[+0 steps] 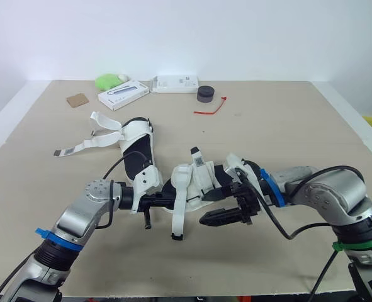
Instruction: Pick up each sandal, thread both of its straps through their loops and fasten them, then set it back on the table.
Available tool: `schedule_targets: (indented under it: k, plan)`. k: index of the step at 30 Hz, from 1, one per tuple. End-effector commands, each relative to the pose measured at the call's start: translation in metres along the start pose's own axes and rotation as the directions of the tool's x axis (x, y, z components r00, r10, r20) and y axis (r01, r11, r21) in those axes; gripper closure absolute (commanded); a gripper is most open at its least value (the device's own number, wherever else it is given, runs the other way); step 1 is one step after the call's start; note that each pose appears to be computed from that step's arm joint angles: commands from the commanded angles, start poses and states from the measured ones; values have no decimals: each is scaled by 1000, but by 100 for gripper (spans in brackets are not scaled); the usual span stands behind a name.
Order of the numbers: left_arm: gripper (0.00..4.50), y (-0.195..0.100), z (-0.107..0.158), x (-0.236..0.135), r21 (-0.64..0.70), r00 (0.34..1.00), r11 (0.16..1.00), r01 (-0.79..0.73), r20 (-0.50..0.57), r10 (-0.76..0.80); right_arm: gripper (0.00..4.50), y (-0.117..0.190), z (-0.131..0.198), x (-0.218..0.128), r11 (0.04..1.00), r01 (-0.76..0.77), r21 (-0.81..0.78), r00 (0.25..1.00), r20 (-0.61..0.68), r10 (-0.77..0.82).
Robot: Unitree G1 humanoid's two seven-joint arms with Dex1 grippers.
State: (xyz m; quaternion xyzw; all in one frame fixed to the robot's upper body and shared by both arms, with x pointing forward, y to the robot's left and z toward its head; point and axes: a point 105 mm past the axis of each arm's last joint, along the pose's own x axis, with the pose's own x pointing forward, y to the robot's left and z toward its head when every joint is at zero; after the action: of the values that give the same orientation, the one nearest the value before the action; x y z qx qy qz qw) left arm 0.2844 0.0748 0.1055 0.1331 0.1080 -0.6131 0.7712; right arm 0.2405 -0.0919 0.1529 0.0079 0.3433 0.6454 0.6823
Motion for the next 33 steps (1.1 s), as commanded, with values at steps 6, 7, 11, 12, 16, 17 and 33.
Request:
schedule_targets:
  k: [6, 7, 11, 12, 16, 17, 33]
  plan:
    - [450, 4, -6, 1, -9, 1000, 1000, -14, -26, 14, 6, 13, 3, 14, 981, -85, 176, 996, -25, 91]
    - [450, 4, -6, 2, -9, 1000, 1000, -13, -26, 13, 6, 11, 4, 17, 979, -79, 186, 996, -20, 84]
    - [450, 4, -6, 2, -10, 1000, 1000, -14, -24, 14, 6, 2, 7, 29, 974, -49, 222, 999, 3, 49]
    - [450, 4, -6, 1, -11, 1000, 1000, -15, -25, 15, 6, 0, 8, 32, 972, -47, 232, 999, 9, 46]
    - [450, 4, -7, 1, -13, 1000, 1000, -19, -25, 18, 6, -9, 13, 40, 962, -35, 272, 999, 41, 25]
    - [450, 4, -7, 1, -13, 999, 1000, -21, -25, 20, 6, -9, 14, 41, 961, -35, 275, 999, 40, 25]
    - [450, 3, -9, 1, -16, 999, 999, -29, -23, 29, 444, -7, 9, 52, 958, -27, 284, 1000, 6, 26]
